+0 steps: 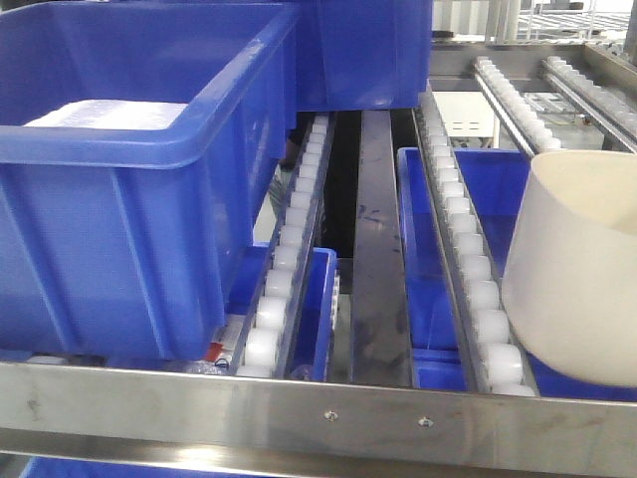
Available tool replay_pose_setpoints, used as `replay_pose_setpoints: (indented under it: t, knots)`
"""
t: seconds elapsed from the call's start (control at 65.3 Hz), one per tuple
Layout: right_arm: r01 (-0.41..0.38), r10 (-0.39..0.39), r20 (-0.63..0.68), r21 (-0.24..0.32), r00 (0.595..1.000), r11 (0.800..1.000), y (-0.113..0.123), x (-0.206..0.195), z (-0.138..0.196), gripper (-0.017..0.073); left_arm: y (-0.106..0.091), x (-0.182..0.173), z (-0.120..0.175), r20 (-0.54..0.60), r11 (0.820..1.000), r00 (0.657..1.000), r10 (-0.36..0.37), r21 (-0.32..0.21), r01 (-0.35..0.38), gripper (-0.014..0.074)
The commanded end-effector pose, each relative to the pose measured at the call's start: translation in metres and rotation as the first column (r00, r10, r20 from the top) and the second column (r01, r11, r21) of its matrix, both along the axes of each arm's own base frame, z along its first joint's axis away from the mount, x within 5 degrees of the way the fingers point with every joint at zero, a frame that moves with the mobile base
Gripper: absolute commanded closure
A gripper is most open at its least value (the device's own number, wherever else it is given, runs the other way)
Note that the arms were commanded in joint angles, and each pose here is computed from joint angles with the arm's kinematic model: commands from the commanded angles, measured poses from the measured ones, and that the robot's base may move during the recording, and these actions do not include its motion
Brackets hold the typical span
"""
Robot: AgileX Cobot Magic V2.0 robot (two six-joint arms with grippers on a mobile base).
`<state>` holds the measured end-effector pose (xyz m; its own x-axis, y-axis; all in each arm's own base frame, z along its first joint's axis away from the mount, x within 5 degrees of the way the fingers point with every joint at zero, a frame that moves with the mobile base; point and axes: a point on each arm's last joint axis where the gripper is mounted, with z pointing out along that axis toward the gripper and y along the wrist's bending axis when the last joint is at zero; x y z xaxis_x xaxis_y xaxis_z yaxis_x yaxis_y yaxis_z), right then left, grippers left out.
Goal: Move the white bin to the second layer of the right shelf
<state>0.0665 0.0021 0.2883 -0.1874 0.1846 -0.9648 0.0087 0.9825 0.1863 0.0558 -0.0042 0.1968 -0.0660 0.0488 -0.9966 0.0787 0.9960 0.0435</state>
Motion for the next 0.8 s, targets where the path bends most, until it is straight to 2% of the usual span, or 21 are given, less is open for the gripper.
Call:
replay_pose_setpoints:
  t: [0.0,0.781]
  knots:
    - [0.009,-0.008,0.174,-0.005,0.985,1.0,-0.0008,0.0013,0.0224,0.0508,-0.0003,0.0005,-0.0038,0.064,1.0,0.998,-0.003,-0.016,0.004,0.0509]
    - [0.01,-0.009,0.186,-0.003,0.983,1.0,-0.0008,0.0024,0.021,0.0508,-0.0003,0.0005,-0.0038,0.064,1.0,0.998,-0.003,-0.016,0.004,0.0509]
